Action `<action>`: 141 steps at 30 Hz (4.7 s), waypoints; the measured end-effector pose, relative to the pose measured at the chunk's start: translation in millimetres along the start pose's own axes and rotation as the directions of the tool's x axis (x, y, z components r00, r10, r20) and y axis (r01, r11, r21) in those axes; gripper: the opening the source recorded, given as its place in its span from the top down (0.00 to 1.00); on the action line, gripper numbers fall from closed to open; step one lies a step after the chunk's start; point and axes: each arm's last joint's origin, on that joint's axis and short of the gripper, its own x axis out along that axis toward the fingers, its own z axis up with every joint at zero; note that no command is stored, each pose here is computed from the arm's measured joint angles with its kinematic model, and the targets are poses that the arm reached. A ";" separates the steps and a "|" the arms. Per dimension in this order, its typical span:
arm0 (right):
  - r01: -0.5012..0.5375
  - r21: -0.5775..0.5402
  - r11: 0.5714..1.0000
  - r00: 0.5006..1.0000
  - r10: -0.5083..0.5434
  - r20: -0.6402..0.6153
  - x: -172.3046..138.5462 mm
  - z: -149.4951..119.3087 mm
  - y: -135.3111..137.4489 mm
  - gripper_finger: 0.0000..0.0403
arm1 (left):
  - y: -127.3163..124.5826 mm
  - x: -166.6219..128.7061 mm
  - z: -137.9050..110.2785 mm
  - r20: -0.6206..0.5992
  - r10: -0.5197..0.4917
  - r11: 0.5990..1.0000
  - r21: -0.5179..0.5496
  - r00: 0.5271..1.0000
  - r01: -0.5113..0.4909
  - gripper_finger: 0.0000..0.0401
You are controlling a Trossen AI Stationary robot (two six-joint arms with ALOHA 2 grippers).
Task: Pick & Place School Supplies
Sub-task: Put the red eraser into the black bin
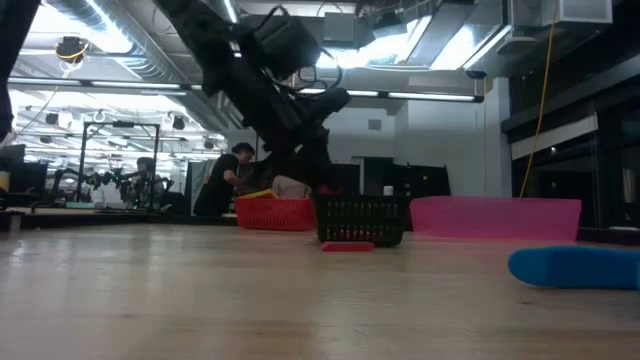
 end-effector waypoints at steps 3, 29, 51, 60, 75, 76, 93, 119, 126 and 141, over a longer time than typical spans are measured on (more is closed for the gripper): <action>0.001 0.001 1.000 1.000 -0.001 0.004 -0.5 0.0 0.3 0.77 | 1.7 -0.1 12.4 0.021 -0.070 0.997 0.013 0.997 0.070 0.71; 0.011 0.024 1.000 1.000 -0.011 0.009 -0.5 -0.2 -0.5 0.77 | -72.1 -39.2 -133.5 0.092 0.068 0.550 0.828 0.993 -0.114 0.75; -0.021 0.079 0.997 1.000 0.021 -0.001 -7.5 -4.3 3.9 0.77 | -91.1 26.6 -121.1 0.062 0.088 0.442 0.892 0.994 -0.095 0.98; -0.021 0.069 0.997 1.000 0.022 -0.002 -7.6 -4.3 4.0 0.77 | -85.1 26.3 -121.9 0.090 0.154 0.416 0.898 0.984 -0.147 0.99; -0.021 0.062 0.998 1.000 0.022 -0.002 -7.6 -4.3 4.0 0.77 | -77.5 35.1 -128.2 0.040 0.186 0.420 0.900 0.982 -0.116 0.99; -0.022 0.062 0.998 1.000 0.022 -0.002 -7.6 -4.3 4.0 0.77 | -77.0 35.9 -128.6 0.044 0.188 0.419 0.900 0.981 -0.121 0.99; -0.026 0.066 0.997 1.000 0.026 -0.004 -8.4 -4.8 4.5 0.77 | -83.9 33.6 -134.0 0.089 0.156 0.420 0.895 0.984 -0.148 0.85; -0.026 0.065 0.998 1.000 0.027 -0.007 -8.4 -5.0 4.4 0.77 | -83.2 33.6 -132.0 0.121 0.166 0.450 0.874 0.979 -0.184 0.77; -0.029 0.064 0.998 1.000 0.030 -0.009 -8.6 -5.2 4.6 0.77 | -83.0 33.3 -131.2 0.145 0.176 0.441 0.873 0.974 -0.209 0.75; -0.033 0.063 0.997 0.999 0.034 -0.014 -8.5 -5.5 4.8 0.77 | -80.2 32.9 -130.6 0.164 0.207 0.421 0.875 0.964 -0.239 0.76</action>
